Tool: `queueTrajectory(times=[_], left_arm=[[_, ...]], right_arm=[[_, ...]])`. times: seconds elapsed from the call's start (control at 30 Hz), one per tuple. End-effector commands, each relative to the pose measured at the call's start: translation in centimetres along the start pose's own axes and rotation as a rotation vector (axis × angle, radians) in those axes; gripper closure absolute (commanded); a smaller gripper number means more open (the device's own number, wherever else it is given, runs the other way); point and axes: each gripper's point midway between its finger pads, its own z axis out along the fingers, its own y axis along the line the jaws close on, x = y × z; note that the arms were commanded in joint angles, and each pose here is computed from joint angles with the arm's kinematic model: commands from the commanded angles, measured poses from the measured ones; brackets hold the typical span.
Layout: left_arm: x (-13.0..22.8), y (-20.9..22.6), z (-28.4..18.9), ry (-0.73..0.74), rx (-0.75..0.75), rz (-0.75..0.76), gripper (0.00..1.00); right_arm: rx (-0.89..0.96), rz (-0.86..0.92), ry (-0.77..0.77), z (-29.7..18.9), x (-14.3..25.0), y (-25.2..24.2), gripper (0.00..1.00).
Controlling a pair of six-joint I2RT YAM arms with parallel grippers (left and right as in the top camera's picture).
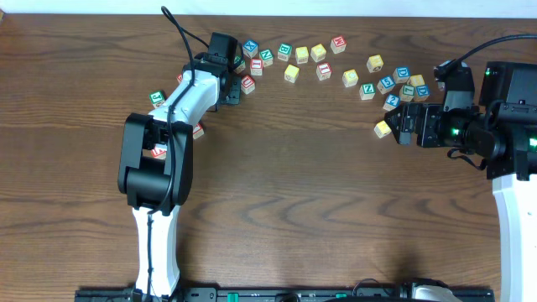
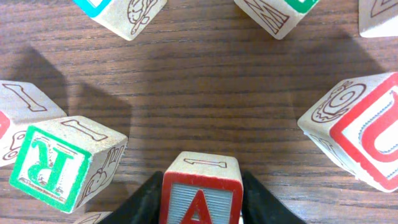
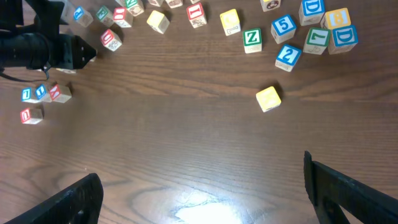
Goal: Spell out AI2
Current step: 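Lift the red A block and carry it toward the table center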
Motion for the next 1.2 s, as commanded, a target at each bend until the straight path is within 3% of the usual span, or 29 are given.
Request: queueTrajectory(times=[0.0,0.37,0.53,0.63,0.83,1.03,1.17], left_arm=[[-0.2,0.3,-0.6,-0.009,-0.003,0.005,0.67],[-0.4,0.3,-0.9,-0.013,-0.002,0.005,0.70],[-0.9,0.5,-3.5,-0.025,0.001,-0.011,0.71],[-0.5,0.4,-5.7,-0.008,0.010,-0.102,0.73],[2.4,-3.2,-8.4,0.114,0.146,-0.157,0.75],[6.3,-5.8,-8.5,0.255,0.134,-0.133,0.78],[7.7,-7.3,-7.8,0.262,0.114,-0.082,0.78]], right_arm=[[0.004,-0.002,-0.017,-0.5,-0.5,0.1,0.01],[0.004,-0.002,-0.017,-0.5,-0.5,0.1,0.01],[0.004,-0.002,-0.017,-0.5,-0.5,0.1,0.01],[0.003,-0.002,-0.017,-0.5,-0.5,0.1,0.01],[0.004,-0.002,-0.015,-0.5,-0.4,0.0,0.01],[0.033,0.002,-0.008,-0.5,-0.2,-0.4,0.01],[0.033,0.002,-0.007,-0.5,-0.2,-0.4,0.01]])
